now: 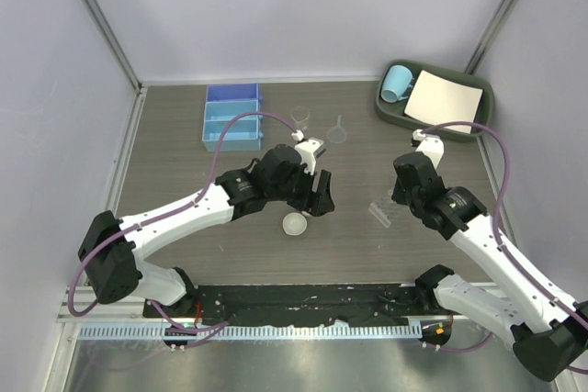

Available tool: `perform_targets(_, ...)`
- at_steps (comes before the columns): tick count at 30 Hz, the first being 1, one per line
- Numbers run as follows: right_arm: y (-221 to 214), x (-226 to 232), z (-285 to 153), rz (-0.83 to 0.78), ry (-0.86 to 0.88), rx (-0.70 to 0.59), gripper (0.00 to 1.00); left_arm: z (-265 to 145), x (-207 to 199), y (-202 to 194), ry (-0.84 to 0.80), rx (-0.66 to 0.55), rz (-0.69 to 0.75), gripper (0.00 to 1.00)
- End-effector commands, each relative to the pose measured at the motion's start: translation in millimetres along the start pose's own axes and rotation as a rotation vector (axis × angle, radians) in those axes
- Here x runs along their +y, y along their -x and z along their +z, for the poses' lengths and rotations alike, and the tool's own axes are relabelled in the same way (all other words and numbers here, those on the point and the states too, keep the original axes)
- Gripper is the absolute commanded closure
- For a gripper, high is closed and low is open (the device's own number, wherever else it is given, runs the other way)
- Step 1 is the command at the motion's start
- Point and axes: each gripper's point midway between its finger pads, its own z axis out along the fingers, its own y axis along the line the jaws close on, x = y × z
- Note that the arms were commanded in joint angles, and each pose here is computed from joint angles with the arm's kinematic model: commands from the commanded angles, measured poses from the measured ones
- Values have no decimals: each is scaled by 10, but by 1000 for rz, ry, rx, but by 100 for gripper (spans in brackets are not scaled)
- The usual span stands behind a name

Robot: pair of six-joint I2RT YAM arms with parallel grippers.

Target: Organize the chemistry lab equipment

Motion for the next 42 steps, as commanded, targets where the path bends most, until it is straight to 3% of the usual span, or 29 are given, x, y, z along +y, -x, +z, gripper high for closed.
perform_targets(1,101,103,136,55,2,-58,99,-34,-64,132,-30,-59,7,28)
perform_targets(42,-142,37,696,115,-164,-80,99,-124,6,135,3,-73,56,28)
